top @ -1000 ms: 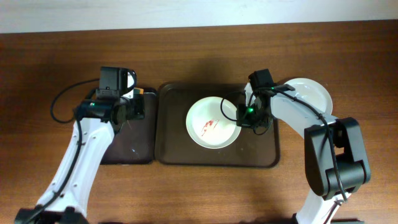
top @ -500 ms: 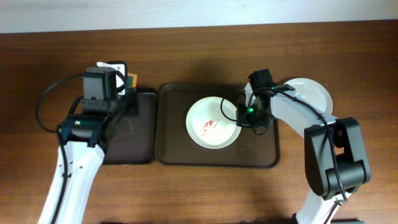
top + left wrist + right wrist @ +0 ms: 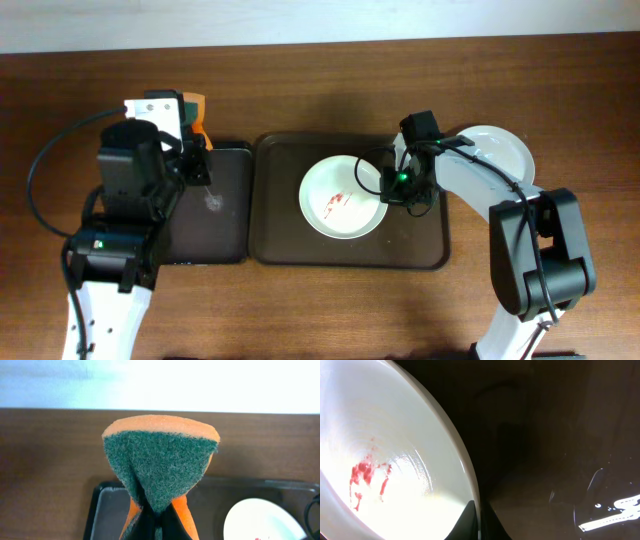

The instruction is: Clean dirty plates on tray and stack at the side

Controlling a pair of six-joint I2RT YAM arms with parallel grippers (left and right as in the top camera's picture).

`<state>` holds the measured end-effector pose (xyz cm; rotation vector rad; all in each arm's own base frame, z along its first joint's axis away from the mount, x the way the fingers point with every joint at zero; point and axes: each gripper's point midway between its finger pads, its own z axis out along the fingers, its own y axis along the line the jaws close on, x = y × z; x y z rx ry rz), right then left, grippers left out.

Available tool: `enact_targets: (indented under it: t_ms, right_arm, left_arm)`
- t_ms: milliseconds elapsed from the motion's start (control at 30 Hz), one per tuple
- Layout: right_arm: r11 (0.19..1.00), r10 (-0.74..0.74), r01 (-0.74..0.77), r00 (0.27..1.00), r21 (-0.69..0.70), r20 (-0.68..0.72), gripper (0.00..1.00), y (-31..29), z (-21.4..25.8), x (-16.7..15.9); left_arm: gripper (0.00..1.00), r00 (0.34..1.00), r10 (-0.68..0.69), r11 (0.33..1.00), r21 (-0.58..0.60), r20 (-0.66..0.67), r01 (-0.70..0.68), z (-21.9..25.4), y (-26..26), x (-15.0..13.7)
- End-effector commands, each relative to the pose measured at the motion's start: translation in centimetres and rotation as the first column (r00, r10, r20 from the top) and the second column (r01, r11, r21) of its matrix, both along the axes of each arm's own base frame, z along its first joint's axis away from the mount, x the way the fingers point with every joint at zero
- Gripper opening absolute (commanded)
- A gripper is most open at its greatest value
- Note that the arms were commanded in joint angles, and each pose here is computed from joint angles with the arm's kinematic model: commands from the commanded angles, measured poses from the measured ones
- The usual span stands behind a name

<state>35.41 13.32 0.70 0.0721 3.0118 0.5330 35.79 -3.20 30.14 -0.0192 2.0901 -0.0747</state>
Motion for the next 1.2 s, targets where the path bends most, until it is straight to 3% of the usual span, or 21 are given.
enact_targets:
  t_ms: [0,333,667,933,1167]
  right_arm:
    - [1.0,-0.005,0.005,1.0,-0.017,-0.002,0.04,-0.3,-0.2,-0.2]
    - [1.0,-0.005,0.005,1.0,-0.017,-0.002,0.04,-0.3,-0.2,-0.1]
    - [1.0,-0.005,0.005,1.0,-0.016,0.002,0.04,-0.3,-0.2,0.0]
    - [1.0,-0.005,0.005,1.0,-0.016,0.002,0.04,-0.3,-0.2,0.0]
    - [1.0,-0.005,0.005,1.0,-0.016,0.002,0.04,-0.3,-0.2,0.0]
  left_arm:
    - [0.0,0.995,0.0,1.0,-0.027,0.1,0.002,3.3,0.1,-0.9]
    - [0.0,0.975,0.003,0.999,-0.04,0.221,0.006,7.0,0.3,-2.6]
    - [0.0,0.977,0.009,0.999,-0.036,0.211,-0.001,6.6,0.4,-2.3]
    - [0.0,0.998,0.006,1.0,-0.004,-0.068,-0.007,-2.0,0.0,1.1]
    - [0.0,0.903,0.017,0.999,0.039,-0.429,0.0,-13.4,-0.1,1.9]
